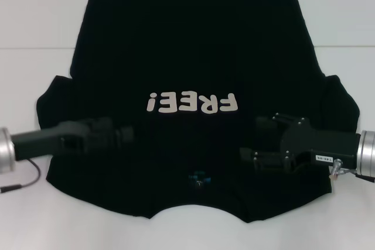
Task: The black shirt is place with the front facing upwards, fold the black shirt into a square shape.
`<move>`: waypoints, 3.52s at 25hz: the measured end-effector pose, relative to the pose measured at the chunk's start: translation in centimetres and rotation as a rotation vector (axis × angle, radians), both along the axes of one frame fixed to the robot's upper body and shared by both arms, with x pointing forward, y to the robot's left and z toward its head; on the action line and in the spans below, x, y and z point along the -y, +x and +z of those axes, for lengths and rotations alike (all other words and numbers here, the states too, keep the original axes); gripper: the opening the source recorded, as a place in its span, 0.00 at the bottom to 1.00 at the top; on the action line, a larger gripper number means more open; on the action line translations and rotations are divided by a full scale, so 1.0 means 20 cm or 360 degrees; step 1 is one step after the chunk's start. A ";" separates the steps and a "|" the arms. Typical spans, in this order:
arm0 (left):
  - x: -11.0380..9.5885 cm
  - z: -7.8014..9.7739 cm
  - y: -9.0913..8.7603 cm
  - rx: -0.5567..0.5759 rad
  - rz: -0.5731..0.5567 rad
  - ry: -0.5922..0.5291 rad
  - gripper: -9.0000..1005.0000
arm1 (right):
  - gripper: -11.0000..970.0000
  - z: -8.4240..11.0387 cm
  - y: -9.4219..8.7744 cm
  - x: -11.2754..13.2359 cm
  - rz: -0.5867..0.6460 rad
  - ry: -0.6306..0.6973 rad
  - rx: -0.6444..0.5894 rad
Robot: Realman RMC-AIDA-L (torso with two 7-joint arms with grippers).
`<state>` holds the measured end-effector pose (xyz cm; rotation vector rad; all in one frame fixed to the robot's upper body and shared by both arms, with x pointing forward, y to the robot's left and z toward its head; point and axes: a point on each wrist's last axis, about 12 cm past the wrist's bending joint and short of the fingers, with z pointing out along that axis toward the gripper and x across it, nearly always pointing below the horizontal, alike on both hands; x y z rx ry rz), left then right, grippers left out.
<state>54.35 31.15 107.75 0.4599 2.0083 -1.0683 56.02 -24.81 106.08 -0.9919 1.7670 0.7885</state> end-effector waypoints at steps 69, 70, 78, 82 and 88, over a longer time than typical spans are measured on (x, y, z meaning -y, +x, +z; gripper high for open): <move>-0.27 -0.07 0.22 -0.0823 0.1045 -0.0041 0.77 | 0.94 -0.02 -0.02 0.01 -0.0012 0.0007 -0.0059; -0.27 -0.07 0.22 -0.0819 0.1049 -0.0039 0.73 | 0.94 -0.02 -0.02 0.01 -0.0012 0.0007 -0.0060; -0.27 -0.07 0.23 -0.0817 0.1055 -0.0036 0.29 | 0.94 -0.02 -0.02 0.01 -0.0011 0.0004 -0.0061; -0.28 -0.08 0.23 -0.0819 0.1058 -0.0029 0.13 | 0.94 -0.02 -0.02 0.01 -0.0011 0.0002 -0.0061; -0.27 -0.08 0.23 -0.0819 0.1057 -0.0020 0.07 | 0.94 -0.02 -0.02 0.01 -0.0010 0.0003 -0.0062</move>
